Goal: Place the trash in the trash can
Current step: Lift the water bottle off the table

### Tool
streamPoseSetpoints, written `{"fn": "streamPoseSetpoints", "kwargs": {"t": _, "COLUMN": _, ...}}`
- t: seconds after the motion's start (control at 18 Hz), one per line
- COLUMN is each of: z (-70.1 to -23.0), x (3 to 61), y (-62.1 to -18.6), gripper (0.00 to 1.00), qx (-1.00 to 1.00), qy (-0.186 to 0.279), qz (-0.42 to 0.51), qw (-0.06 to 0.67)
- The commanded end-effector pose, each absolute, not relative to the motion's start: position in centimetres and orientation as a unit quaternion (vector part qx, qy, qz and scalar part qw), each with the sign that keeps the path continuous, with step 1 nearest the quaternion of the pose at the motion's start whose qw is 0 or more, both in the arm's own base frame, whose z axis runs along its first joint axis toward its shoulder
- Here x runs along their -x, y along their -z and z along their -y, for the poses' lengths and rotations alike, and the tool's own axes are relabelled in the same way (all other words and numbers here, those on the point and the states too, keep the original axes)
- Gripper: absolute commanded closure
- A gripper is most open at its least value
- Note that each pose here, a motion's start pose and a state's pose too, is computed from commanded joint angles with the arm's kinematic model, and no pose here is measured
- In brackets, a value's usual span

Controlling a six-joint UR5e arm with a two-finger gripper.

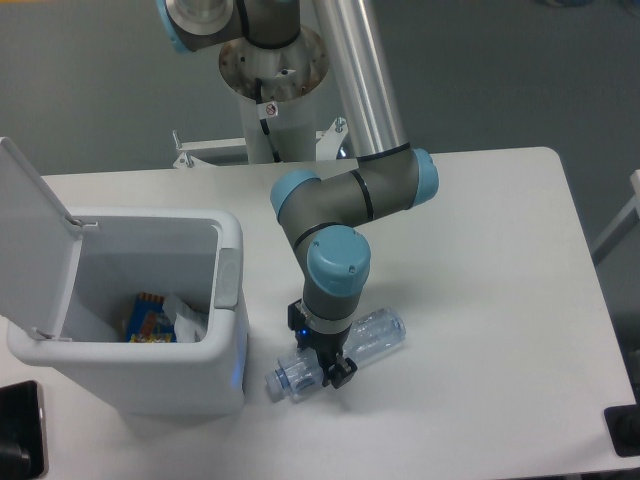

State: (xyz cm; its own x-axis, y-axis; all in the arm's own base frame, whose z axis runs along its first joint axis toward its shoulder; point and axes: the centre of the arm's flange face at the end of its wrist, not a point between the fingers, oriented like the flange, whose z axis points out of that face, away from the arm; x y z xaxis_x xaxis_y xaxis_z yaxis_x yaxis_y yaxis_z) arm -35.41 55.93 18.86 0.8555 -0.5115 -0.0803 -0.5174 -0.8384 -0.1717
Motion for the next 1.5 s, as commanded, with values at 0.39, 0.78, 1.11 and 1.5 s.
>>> {"fn": "streamPoseSetpoints", "kwargs": {"t": 0.39, "z": -55.9, "x": 35.6, "y": -19.5, "gripper": 0.31, "qx": 0.958, "qy": -0.02, "qz": -0.268, "qw": 0.096}}
{"fn": "streamPoseSetpoints", "kwargs": {"t": 0.78, "z": -55.9, "x": 35.5, "y": -19.5, "gripper": 0.39, "qx": 0.959, "qy": -0.021, "qz": -0.267, "qw": 0.096}}
{"fn": "streamPoseSetpoints", "kwargs": {"t": 1.11, "z": -56.1, "x": 36.1, "y": -20.2, "gripper": 0.39, "qx": 0.959, "qy": -0.027, "qz": -0.262, "qw": 0.1}}
{"fn": "streamPoseSetpoints", "kwargs": {"t": 1.5, "z": -55.1, "x": 37.6, "y": -21.0, "gripper": 0.41, "qx": 0.962, "qy": -0.034, "qz": -0.25, "qw": 0.103}}
